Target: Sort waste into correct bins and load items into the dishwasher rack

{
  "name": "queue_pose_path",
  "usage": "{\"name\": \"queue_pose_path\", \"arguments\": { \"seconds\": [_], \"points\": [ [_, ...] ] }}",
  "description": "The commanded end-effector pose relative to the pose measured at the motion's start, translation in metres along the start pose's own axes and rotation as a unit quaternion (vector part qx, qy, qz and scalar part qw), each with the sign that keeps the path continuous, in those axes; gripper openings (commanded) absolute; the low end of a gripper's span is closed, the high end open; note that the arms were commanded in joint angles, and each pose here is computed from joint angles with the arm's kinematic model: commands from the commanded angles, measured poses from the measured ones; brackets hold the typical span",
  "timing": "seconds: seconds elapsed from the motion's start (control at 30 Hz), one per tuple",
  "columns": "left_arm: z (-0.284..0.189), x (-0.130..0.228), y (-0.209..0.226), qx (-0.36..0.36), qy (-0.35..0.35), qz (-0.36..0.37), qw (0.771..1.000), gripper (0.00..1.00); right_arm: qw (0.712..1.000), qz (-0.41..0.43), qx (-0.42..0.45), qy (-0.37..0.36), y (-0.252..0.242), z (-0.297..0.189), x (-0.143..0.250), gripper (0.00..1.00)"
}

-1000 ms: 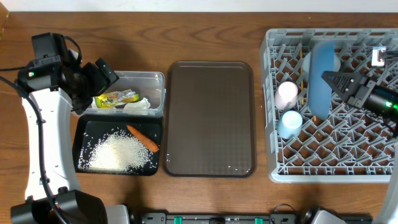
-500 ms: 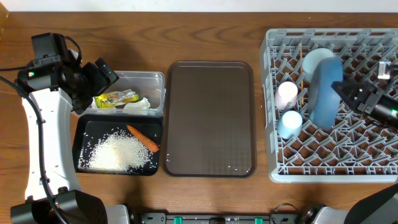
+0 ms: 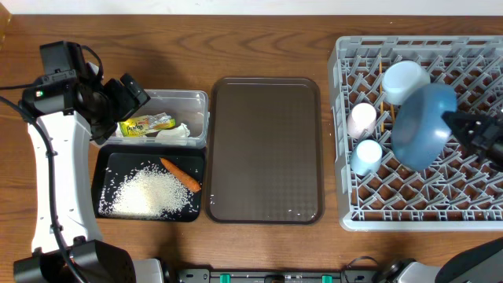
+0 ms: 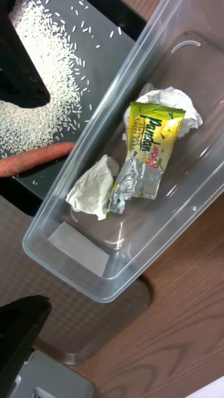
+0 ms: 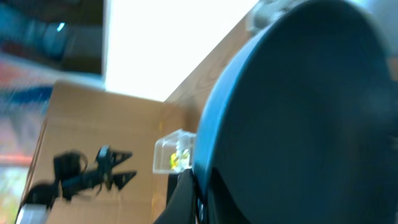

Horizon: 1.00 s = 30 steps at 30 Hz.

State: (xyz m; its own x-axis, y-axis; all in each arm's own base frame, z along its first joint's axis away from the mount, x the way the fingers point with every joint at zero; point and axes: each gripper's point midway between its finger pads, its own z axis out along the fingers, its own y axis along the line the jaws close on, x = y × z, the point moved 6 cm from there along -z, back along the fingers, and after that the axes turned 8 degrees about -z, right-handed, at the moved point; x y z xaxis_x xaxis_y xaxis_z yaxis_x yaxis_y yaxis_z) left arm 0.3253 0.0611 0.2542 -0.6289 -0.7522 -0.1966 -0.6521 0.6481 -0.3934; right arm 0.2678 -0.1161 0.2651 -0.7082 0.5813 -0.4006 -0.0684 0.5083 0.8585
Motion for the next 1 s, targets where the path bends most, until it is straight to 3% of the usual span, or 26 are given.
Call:
{"name": "queue_pose_path", "arguments": {
  "seconds": [0.0, 0.13, 0.27, 0.37, 0.43, 0.57, 0.63, 0.77, 0.87, 0.97],
  "points": [
    [-0.001, -0.001, 0.002, -0.004, -0.002, 0.005, 1.0, 0.98, 0.962, 0.119, 0.246, 0.014, -0.062, -0.031, 0.013, 0.04],
    [-0.001, -0.001, 0.002, -0.004, -0.002, 0.005, 1.0, 0.98, 0.915, 0.219, 0.336, -0.025, -0.083, -0.055, 0.016, 0.06],
    [-0.001, -0.001, 0.002, -0.004, -0.002, 0.005, 1.0, 0.98, 0.874, 0.281, 0.392, -0.052, -0.094, -0.069, 0.02, 0.17],
    [-0.001, -0.001, 0.002, -0.004, -0.002, 0.005, 1.0, 0.98, 0.86, 0.295, 0.411, -0.06, -0.097, -0.072, 0.021, 0.44],
    [-0.001, -0.001, 0.002, -0.004, -0.002, 0.005, 1.0, 0.98, 0.86, 0.295, 0.411, -0.06, -0.097, -0.072, 0.021, 0.61],
    [-0.001, -0.001, 0.002, -0.004, -0.002, 0.005, 1.0, 0.98, 0.861, 0.293, 0.411, -0.062, -0.098, -0.072, 0.02, 0.65],
    [-0.001, -0.001, 0.002, -0.004, -0.002, 0.005, 1.0, 0.98, 0.859, 0.297, 0.412, -0.066, -0.098, -0.073, 0.019, 0.73],
    [-0.001, -0.001, 0.002, -0.004, -0.002, 0.005, 1.0, 0.98, 0.865, 0.293, 0.401, -0.069, -0.095, -0.07, 0.017, 0.74],
    [-0.001, -0.001, 0.002, -0.004, -0.002, 0.005, 1.0, 0.98, 0.907, 0.236, 0.344, -0.052, -0.081, -0.057, 0.011, 0.73],
    [-0.001, -0.001, 0.002, -0.004, -0.002, 0.005, 1.0, 0.98, 0.954, 0.14, 0.262, -0.028, -0.056, -0.037, 0.004, 0.84]
  ]
}}
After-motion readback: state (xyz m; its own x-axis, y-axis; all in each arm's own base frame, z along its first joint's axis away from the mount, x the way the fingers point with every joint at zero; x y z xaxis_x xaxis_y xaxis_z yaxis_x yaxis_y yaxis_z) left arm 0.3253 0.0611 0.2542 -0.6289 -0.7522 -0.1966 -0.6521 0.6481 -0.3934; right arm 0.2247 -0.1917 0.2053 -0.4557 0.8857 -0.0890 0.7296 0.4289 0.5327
